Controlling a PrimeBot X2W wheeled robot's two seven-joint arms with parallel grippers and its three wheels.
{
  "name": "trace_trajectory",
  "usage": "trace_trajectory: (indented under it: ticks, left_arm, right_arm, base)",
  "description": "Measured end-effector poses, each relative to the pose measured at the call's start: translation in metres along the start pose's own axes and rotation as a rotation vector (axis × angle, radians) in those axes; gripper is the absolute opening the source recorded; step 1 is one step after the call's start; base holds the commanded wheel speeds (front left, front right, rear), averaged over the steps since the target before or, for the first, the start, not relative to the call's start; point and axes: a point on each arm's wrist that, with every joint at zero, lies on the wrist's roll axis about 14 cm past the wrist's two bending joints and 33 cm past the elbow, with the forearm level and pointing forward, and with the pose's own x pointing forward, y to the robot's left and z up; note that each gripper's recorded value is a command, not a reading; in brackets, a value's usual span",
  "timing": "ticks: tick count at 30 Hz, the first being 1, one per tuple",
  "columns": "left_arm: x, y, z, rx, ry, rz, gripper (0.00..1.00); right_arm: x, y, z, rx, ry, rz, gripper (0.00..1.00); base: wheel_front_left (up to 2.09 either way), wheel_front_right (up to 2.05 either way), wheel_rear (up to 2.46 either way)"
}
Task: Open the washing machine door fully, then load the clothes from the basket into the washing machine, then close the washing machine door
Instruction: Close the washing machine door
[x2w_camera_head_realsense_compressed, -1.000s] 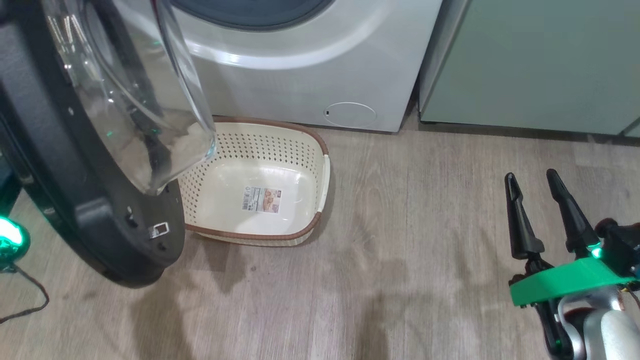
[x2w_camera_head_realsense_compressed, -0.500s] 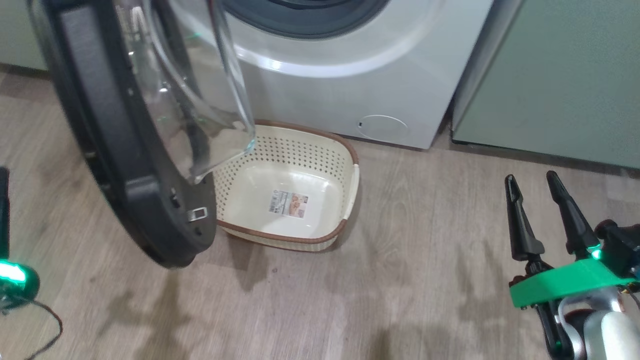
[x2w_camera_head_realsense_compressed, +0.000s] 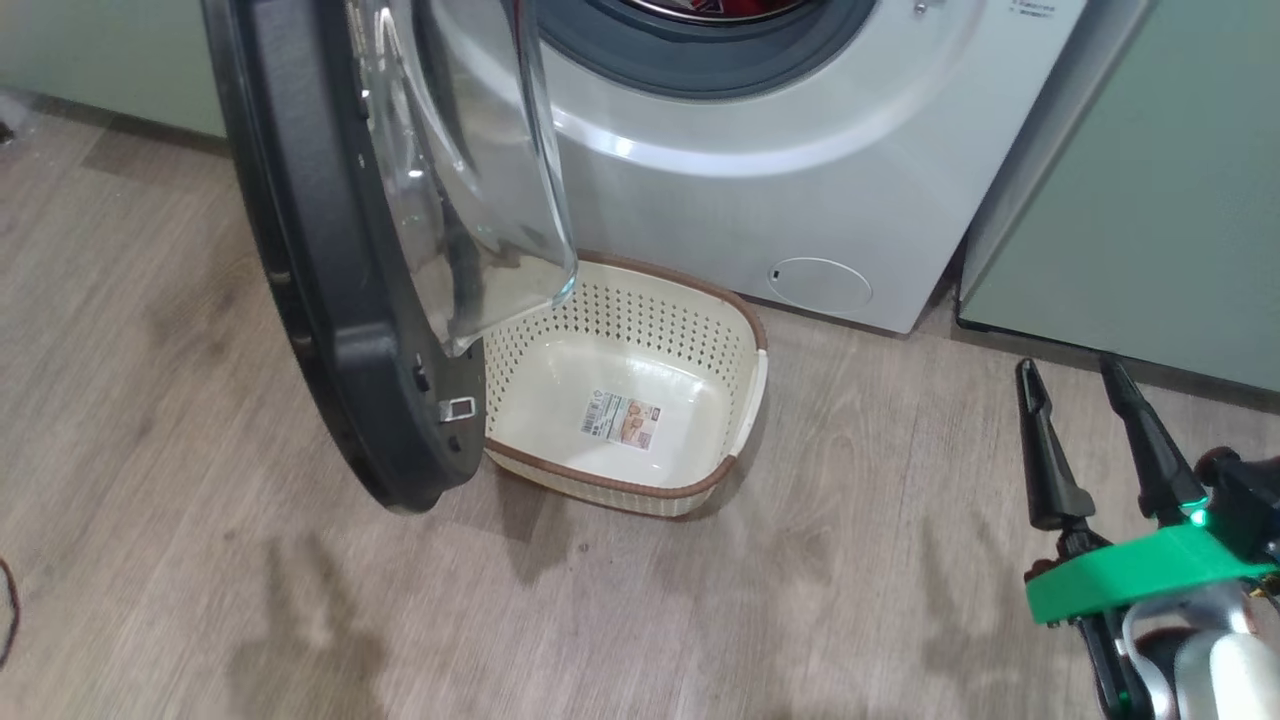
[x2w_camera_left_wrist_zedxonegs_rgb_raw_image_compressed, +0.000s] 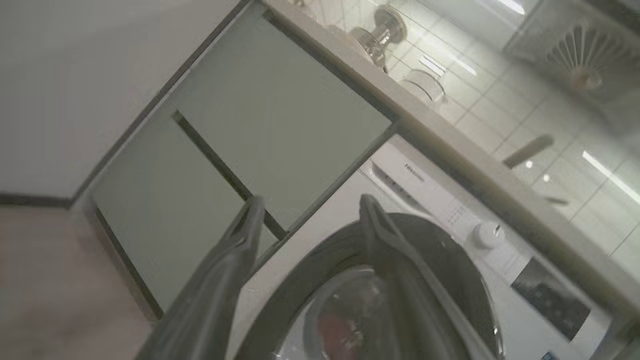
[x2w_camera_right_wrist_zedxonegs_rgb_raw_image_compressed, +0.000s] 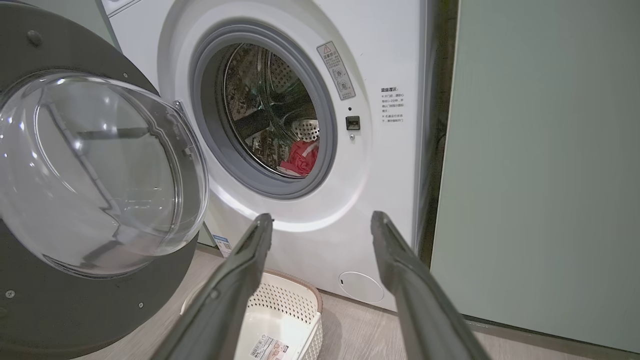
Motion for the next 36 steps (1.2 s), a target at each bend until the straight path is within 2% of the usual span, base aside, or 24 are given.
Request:
trace_trajectory:
  ticks: [2, 4, 7, 12, 18, 24, 36]
  left_arm:
    - [0.000, -0.015, -0.003, 0.244, 0.007, -0.059, 1.00]
    - [-0.003, -0.024, -0.015, 0.425, 0.039, -0.090, 1.00]
    - [-0.011, -0.026, -0.039, 0.611, 0.103, -0.117, 1.00]
    - [-0.033, -0.012, -0.073, 0.786, 0.215, -0.116, 1.00]
    - [-0.056, 0.002, -0.093, 0.862, 0.284, -0.111, 1.00]
    - [-0.072, 0.008, -0.091, 0.913, 0.296, -0.110, 1.00]
    - [-0.077, 0.002, -0.096, 0.906, 0.302, -0.142, 1.00]
  right_arm:
    - [0.001, 0.002, 0.000, -0.001, 0.000, 0.007, 1.00]
    - [0.002, 0.003, 0.000, -0.007, 0.003, 0.011, 1.00]
    - [0.002, 0.005, 0.001, -0.011, 0.003, 0.015, 1.00]
    - [0.001, 0.006, 0.003, -0.019, 0.001, 0.020, 1.00]
    - [-0.003, 0.009, 0.000, -0.023, 0.015, 0.025, 1.00]
    - [-0.010, 0.011, -0.001, -0.032, 0.028, 0.028, 1.00]
    - [-0.012, 0.015, 0.004, -0.045, 0.017, 0.039, 1.00]
  base:
    - [0.00, 0.00, 0.00]
    - [0.00, 0.00, 0.00]
    - [0.00, 0.00, 0.00]
    - [0.00, 0.00, 0.00]
    - [0.00, 0.00, 0.00]
    - [0.00, 0.00, 0.00]
    - [0.00, 0.00, 0.00]
